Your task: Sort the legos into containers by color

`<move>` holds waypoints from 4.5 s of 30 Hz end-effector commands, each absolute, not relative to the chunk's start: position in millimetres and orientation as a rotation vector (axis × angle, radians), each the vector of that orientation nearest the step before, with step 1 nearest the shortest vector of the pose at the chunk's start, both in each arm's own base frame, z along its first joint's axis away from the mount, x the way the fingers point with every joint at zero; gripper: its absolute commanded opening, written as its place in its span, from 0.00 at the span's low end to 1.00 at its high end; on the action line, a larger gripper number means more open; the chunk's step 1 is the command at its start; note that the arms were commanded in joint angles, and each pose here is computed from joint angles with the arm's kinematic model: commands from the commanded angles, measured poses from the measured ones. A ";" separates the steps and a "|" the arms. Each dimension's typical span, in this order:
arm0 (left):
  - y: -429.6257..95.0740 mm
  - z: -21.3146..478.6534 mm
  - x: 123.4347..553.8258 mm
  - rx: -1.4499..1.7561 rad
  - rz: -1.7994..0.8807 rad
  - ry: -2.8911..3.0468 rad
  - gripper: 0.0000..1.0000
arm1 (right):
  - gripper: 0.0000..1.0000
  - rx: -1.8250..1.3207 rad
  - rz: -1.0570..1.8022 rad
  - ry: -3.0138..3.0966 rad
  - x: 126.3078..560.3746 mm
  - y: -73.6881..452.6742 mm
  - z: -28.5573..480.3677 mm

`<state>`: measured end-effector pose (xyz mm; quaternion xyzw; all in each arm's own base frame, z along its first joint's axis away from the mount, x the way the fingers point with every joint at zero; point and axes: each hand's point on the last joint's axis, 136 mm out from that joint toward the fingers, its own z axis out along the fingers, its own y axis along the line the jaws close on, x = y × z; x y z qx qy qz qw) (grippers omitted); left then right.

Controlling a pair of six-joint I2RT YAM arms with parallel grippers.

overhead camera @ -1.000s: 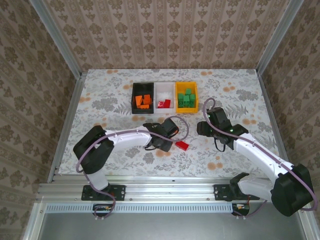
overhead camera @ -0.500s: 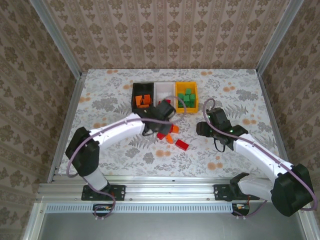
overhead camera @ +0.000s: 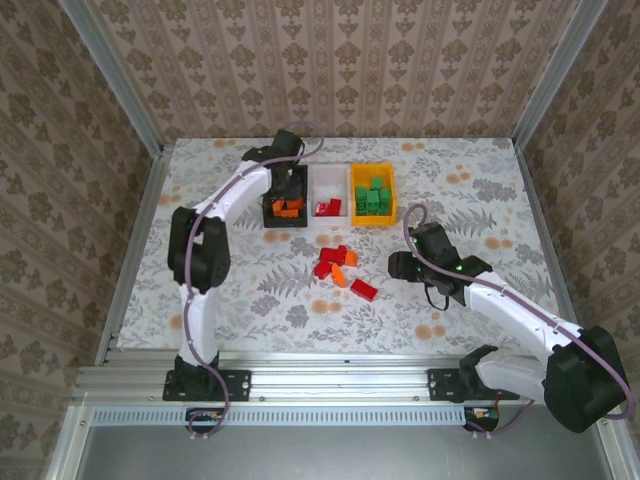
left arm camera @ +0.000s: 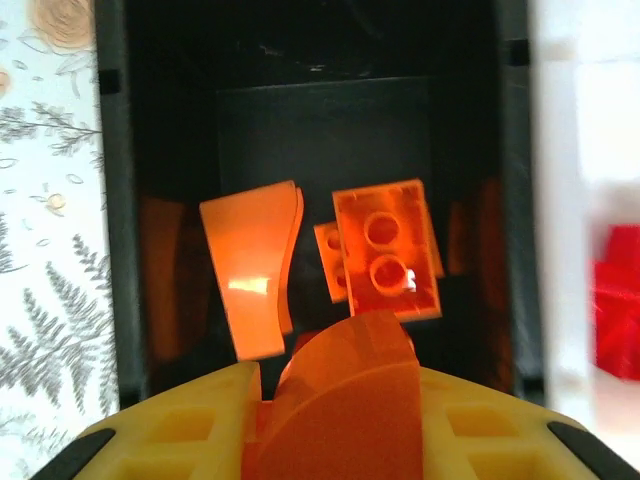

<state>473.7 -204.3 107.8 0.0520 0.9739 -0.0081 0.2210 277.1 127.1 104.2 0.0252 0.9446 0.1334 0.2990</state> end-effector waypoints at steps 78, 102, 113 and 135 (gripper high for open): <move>-326.4 131.0 245.6 -0.149 -0.455 2.641 0.23 | 0.55 0.059 0.295 2.465 261.6 119.2 102.7; -202.4 109.4 480.9 -0.041 -0.211 2.768 0.27 | 0.55 0.052 0.333 2.499 253.4 123.9 99.8; -205.9 144.5 480.8 -0.018 -0.326 2.704 0.57 | 0.56 0.035 0.347 2.518 253.3 128.0 94.1; -205.7 127.9 285.2 -0.102 -0.697 2.491 1.00 | 0.73 -0.570 0.184 2.664 231.7 215.8 53.7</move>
